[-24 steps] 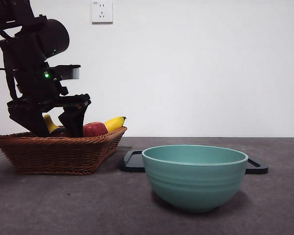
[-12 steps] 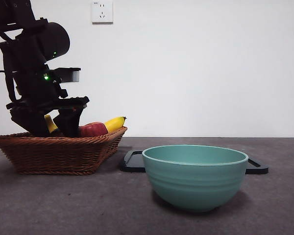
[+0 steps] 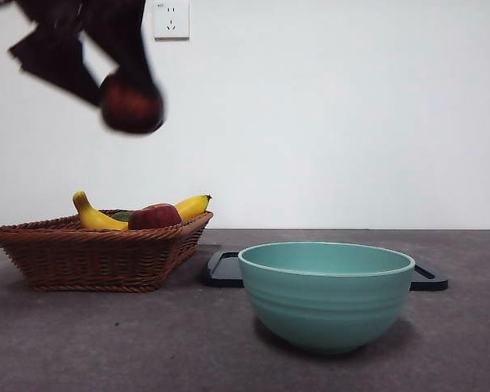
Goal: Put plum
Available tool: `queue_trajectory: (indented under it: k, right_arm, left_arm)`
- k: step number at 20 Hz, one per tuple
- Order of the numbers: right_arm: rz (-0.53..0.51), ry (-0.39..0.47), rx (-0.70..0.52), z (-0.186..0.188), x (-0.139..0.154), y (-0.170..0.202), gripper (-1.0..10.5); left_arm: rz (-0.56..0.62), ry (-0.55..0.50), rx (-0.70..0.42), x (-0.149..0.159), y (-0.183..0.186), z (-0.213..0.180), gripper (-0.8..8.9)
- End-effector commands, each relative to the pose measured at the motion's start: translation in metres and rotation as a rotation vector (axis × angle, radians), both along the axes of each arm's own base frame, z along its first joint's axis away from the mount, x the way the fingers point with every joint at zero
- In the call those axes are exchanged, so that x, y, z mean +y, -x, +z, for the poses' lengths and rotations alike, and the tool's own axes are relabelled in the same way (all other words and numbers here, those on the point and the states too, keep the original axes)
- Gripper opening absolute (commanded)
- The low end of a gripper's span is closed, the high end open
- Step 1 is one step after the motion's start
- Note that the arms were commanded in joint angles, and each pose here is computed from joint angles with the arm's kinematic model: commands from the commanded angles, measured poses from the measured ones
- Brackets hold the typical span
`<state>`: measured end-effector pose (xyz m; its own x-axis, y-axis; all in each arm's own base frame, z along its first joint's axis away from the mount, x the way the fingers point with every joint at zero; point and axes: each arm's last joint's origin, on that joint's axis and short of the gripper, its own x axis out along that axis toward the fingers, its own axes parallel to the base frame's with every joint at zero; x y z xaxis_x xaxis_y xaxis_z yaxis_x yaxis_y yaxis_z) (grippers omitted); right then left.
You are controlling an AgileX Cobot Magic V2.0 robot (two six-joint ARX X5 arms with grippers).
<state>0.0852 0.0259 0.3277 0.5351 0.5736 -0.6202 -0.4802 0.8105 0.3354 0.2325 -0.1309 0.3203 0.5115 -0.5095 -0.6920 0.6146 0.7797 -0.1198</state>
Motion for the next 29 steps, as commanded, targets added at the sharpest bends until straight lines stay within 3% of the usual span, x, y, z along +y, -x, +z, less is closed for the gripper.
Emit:
queue_trajectory:
  k: [1,7,15,19,29]
  right_arm:
    - [0.008,-0.003,-0.028,0.006,0.0,0.0,3.6]
    - [0.008,-0.003,-0.028,0.006,0.0,0.0,3.6]
    - [0.008,-0.003,-0.028,0.006,0.0,0.0,3.6]
    - [0.008,-0.003,-0.027,0.006,0.0,0.0,3.6]
    - [0.008,-0.003,-0.027,0.006,0.0,0.0,3.6]
  left_arm:
    - [-0.099,0.052,-0.017,-0.022,0.017,0.011,3.06]
    - [-0.312,0.028,0.02,-0.08,0.039,-0.008,3.06]
    - [-0.424,-0.063,0.097,-0.147,0.031,-0.076,3.06]
    - [-0.429,-0.166,0.093,-0.161,0.027,-0.106,3.06]
    - [-0.469,-0.21,0.094,-0.17,0.021,-0.131,3.09]
